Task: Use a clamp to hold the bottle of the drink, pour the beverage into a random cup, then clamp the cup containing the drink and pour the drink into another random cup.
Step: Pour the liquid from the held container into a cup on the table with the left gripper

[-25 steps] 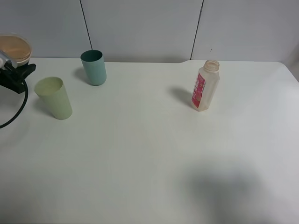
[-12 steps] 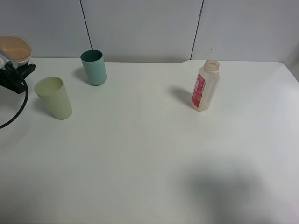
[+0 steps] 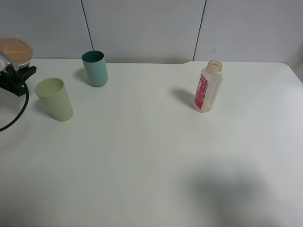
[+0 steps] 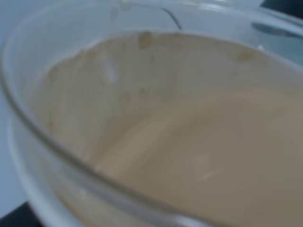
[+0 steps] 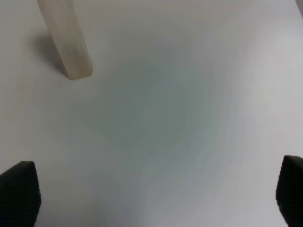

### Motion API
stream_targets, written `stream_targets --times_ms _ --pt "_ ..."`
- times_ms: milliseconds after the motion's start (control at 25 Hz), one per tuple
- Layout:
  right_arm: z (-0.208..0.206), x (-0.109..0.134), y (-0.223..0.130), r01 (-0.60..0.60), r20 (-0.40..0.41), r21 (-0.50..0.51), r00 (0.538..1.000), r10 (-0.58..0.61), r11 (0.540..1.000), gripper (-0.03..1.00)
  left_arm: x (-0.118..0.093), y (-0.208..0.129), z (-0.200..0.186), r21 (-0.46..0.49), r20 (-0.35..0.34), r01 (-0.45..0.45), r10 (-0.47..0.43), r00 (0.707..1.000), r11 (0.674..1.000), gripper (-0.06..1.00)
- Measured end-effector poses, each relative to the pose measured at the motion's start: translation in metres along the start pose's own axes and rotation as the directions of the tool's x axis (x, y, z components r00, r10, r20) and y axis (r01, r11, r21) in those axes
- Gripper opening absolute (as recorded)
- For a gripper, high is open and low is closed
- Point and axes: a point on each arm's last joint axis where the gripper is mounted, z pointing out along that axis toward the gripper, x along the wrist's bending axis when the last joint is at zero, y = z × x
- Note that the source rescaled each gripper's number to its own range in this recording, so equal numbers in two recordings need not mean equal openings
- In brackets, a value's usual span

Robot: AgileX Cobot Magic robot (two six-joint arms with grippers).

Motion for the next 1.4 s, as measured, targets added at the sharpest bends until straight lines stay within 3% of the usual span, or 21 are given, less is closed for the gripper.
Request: stream_targets --times_ms 880,1120,1400 --pt "0.0 0.0 0.0 0.0 0.0 0.0 1.0 0.0 1.0 1.0 -0.009 -0.008 -0.001 0.024 0.041 -0.008 0.007 0.999 1.0 0.01" --pt "0.0 0.0 0.0 0.0 0.0 0.0 1.0 0.0 1.0 1.0 -0.01 -0.007 0.0 0.02 0.047 -0.035 0.034 0.998 0.999 0.01" --pt "0.0 0.0 0.0 0.0 0.0 0.0 1.0 0.0 1.0 1.0 -0.02 -0.003 0.008 0.017 0.082 -0.128 0.126 0.989 0.992 0.01"
